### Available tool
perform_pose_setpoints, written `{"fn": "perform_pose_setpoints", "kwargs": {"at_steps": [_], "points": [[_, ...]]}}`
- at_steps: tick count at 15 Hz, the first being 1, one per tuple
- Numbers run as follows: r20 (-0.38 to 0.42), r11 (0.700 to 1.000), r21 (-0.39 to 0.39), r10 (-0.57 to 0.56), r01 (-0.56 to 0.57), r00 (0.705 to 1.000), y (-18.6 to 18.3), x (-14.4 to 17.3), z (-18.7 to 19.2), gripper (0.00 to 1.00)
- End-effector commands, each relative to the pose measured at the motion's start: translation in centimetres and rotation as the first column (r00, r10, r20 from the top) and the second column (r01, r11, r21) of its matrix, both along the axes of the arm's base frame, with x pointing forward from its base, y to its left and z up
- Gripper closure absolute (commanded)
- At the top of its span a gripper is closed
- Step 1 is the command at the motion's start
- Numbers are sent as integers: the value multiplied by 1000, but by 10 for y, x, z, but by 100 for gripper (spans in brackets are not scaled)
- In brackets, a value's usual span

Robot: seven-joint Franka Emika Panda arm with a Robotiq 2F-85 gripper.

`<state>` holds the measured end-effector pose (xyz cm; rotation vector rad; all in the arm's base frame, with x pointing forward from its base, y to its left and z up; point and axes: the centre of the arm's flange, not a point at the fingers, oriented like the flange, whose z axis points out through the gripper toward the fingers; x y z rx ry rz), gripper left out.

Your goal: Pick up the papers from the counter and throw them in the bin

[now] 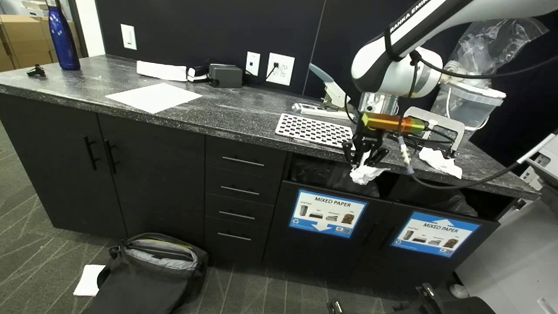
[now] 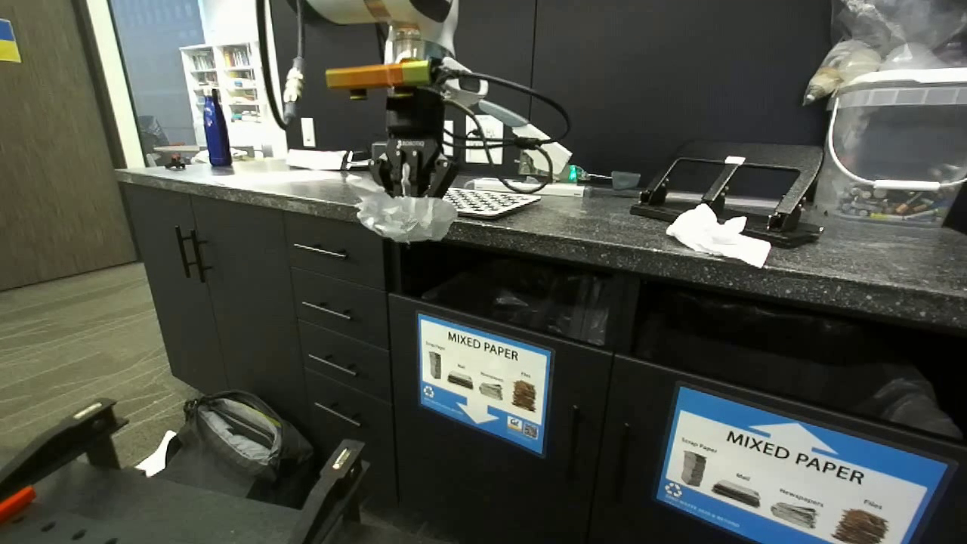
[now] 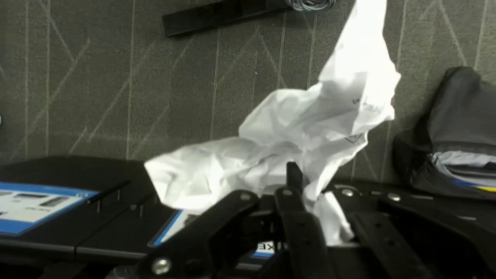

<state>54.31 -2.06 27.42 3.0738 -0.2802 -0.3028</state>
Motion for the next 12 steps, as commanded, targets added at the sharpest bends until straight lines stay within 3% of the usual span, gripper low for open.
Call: {"fn": "perform_pose_setpoints", "kwargs": {"at_steps": [1,5,9,12], "points": [[160,995,-101,40,-24,986,33,-64,-51,93],[328,986,-164,69,-15,942,56,-84,-109,93],[480,992,-83,-40,90,877,63,-77,-138,92],[579,986,-3,-132,164,805,51,-62,-161,92]]}}
